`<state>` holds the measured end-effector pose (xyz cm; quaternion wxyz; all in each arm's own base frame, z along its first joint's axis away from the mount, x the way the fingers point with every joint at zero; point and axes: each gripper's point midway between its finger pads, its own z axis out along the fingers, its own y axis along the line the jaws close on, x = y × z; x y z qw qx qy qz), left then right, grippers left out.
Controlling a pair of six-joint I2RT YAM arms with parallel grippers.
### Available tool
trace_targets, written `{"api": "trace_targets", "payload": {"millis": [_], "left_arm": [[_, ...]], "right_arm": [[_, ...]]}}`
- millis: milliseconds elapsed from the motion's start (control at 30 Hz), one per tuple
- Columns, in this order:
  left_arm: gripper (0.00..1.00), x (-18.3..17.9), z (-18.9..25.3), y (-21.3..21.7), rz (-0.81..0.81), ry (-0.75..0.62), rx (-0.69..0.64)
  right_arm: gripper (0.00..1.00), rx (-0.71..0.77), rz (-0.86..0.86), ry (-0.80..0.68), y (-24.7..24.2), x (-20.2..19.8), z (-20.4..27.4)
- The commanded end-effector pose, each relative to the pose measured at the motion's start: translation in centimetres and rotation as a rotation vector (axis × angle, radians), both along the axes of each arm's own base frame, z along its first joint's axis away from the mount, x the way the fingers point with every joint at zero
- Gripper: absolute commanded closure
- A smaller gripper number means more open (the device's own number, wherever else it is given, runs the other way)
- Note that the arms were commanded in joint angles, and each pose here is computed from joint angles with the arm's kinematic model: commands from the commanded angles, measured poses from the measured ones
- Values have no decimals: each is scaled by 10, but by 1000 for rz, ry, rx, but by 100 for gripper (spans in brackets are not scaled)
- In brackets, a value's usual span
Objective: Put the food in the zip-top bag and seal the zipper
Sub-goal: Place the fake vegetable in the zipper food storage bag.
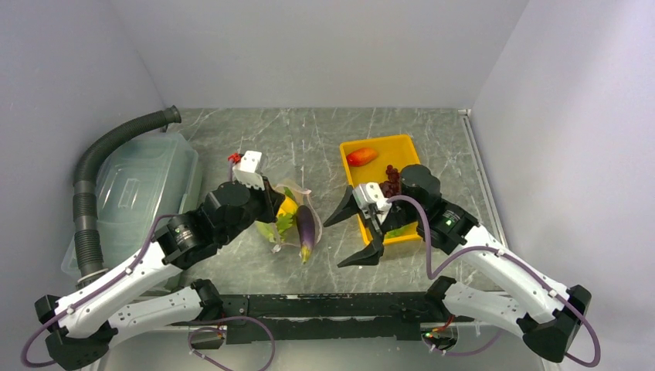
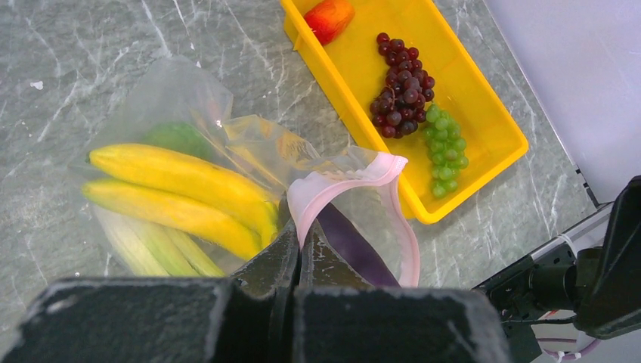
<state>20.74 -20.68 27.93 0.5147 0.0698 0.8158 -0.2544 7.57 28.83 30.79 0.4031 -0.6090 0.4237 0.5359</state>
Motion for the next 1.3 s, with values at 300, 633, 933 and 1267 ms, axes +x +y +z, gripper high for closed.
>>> {"api": "trace_targets", "payload": {"millis": [300, 633, 933, 1267], "left_arm": [[100, 5, 30, -4, 5, -66, -77], [100, 3, 32, -5, -6, -62, -90], [100, 1, 36, -2, -1, -64, -98], [100, 4, 36, -3, 15, -60, -95]], "right_arm": [[0, 133, -2, -143, -19, -18, 28], [1, 150, -327, 130, -23, 12, 68], [4, 121, -646, 172, -36, 59, 76], [14, -76, -1125, 311, -60, 130, 37]]}}
